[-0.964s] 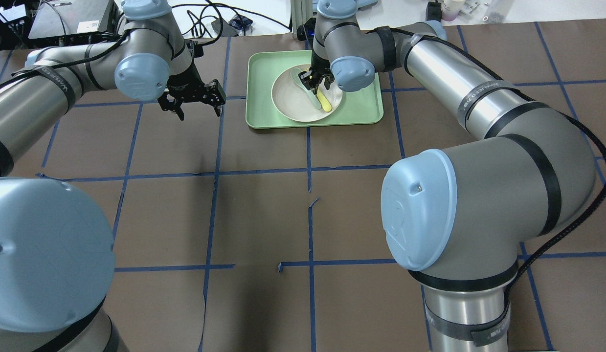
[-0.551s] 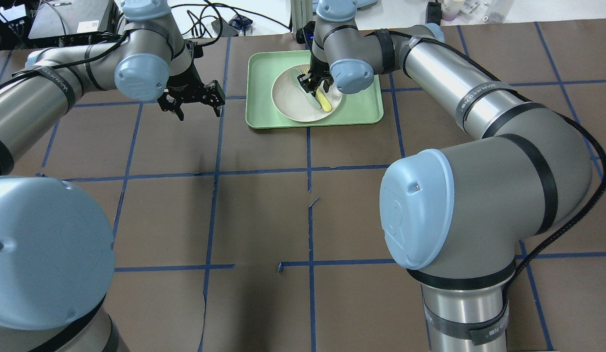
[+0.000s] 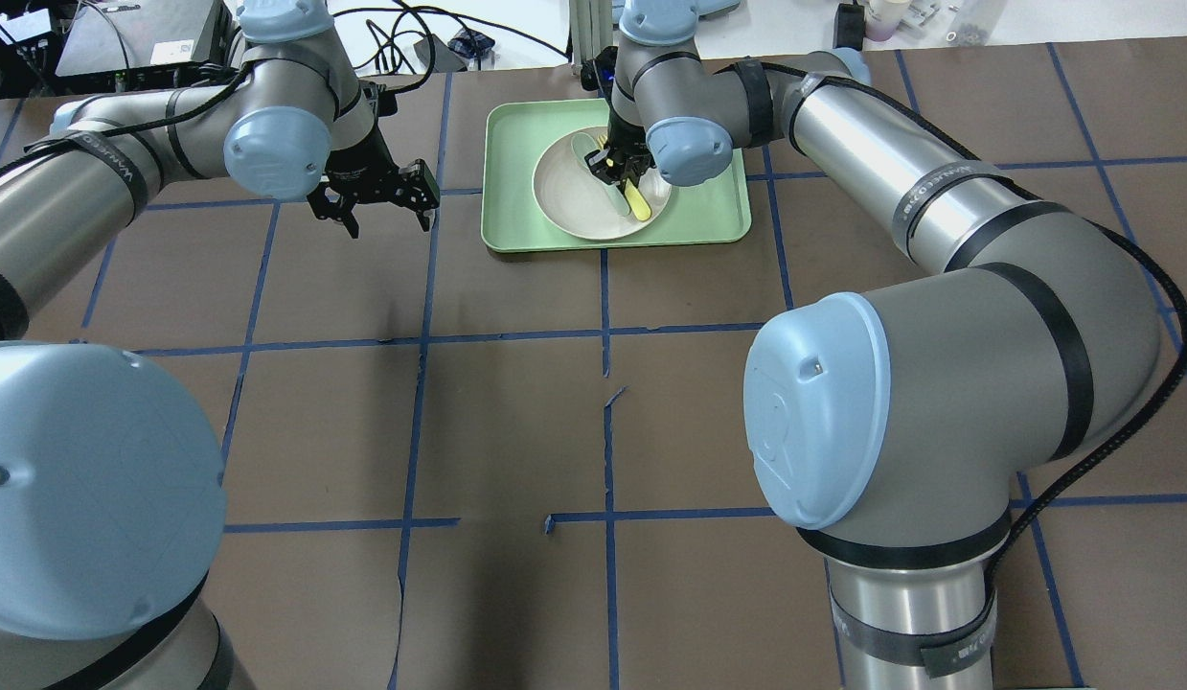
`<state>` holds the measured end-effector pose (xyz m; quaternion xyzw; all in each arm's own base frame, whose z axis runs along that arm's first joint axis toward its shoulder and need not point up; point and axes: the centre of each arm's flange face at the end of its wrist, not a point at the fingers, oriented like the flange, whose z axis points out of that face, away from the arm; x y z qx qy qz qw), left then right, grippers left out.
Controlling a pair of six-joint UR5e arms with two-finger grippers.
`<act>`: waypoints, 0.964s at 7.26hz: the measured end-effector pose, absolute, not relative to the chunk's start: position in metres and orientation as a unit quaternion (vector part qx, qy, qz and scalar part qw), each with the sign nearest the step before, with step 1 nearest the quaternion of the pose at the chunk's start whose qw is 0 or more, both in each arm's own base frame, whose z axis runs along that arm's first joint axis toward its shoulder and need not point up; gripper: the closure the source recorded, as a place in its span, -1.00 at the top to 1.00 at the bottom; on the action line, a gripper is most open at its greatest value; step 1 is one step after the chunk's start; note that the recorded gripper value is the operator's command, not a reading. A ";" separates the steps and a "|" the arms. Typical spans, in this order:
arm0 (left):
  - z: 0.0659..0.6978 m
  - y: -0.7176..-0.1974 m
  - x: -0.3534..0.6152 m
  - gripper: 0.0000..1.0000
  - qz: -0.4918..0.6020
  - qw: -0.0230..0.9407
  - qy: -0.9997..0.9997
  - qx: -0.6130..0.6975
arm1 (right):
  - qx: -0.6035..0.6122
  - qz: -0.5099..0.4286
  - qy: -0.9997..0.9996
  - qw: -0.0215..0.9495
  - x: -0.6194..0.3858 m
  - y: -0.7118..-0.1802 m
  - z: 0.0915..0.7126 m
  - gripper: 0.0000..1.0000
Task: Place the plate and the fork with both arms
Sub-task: 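Close the right gripper on the yellow fork handle and lift it, then carry the fork beside the plate on the tray and open the right gripper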
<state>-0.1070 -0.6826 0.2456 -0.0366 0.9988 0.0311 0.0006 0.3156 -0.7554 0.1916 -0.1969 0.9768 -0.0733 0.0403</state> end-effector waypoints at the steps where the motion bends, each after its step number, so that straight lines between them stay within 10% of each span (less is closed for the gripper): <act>1: 0.244 -0.683 -0.107 1.00 0.032 0.001 0.999 -0.036 | -0.193 -0.071 0.978 0.041 0.315 -0.753 0.196 -1.00; 7: 0.244 -0.683 -0.106 1.00 0.033 0.001 0.999 -0.037 | -0.122 -0.091 0.987 0.052 0.292 -0.749 0.277 -1.00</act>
